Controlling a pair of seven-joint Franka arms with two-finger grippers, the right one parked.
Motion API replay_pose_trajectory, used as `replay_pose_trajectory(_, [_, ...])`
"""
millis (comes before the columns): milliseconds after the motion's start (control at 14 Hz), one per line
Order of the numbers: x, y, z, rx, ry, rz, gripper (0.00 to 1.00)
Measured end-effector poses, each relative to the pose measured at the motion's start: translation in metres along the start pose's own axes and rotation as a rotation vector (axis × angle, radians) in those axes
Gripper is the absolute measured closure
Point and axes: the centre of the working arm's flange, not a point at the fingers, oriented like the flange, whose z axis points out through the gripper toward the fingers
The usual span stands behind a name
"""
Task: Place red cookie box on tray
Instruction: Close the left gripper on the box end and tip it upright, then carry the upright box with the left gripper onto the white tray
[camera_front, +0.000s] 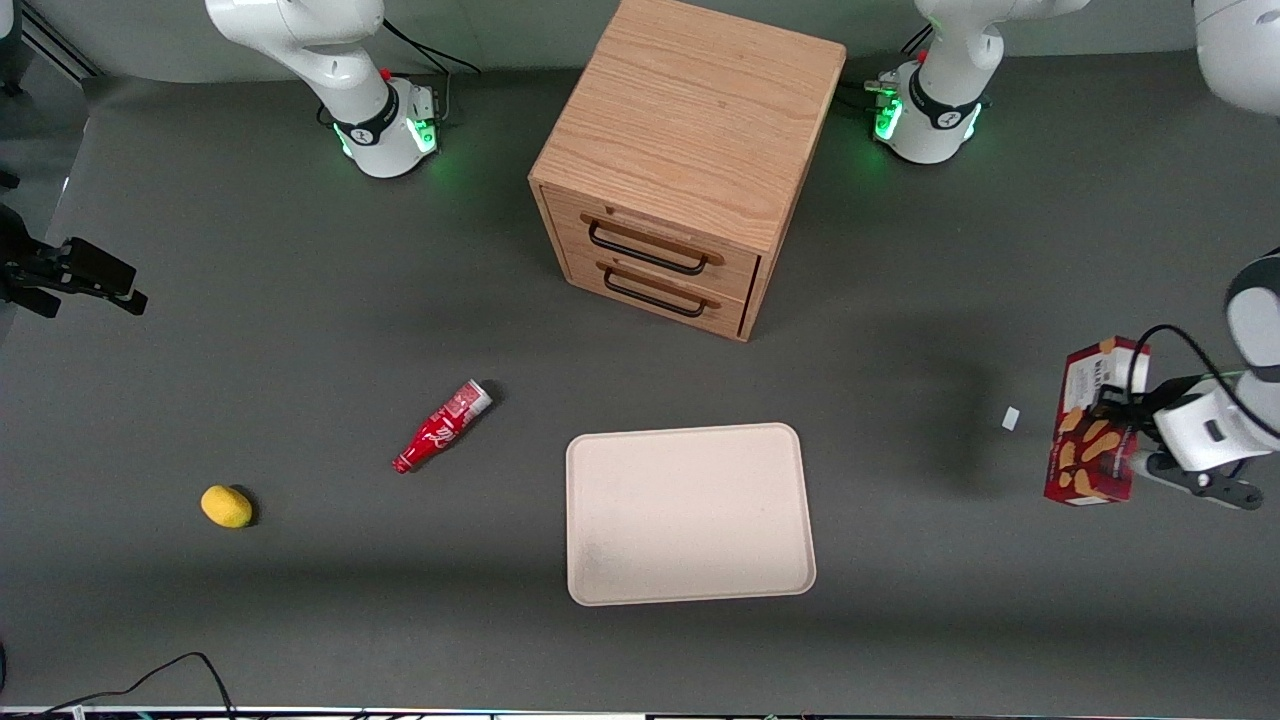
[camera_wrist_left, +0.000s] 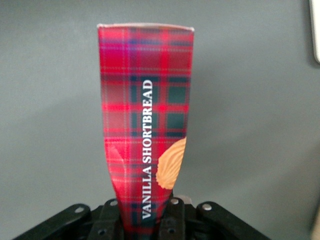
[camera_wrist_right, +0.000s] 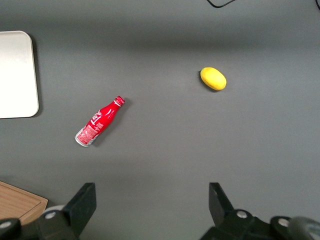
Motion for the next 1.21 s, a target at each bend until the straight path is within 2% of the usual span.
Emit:
replay_pose_trajectory(286, [-0.021, 0.04, -0.087, -0.031, -0.032, -0.185, 0.74])
replay_pose_trajectory(429, [-0.007, 0.097, -0.106, -0.045, -0.025, -0.275, 0.74])
replay_pose_trajectory(643, [0.022, 0.192, -0.1, -0.067, -0.024, -0.392, 0.74])
replay_pose_trajectory(929, [0.07, 0.248, -0.064, -0.101, 0.054, -0.471, 0.74])
replay_pose_trajectory(1214, [0.124, 0.273, 0.012, -0.091, 0.121, -0.473, 0.74])
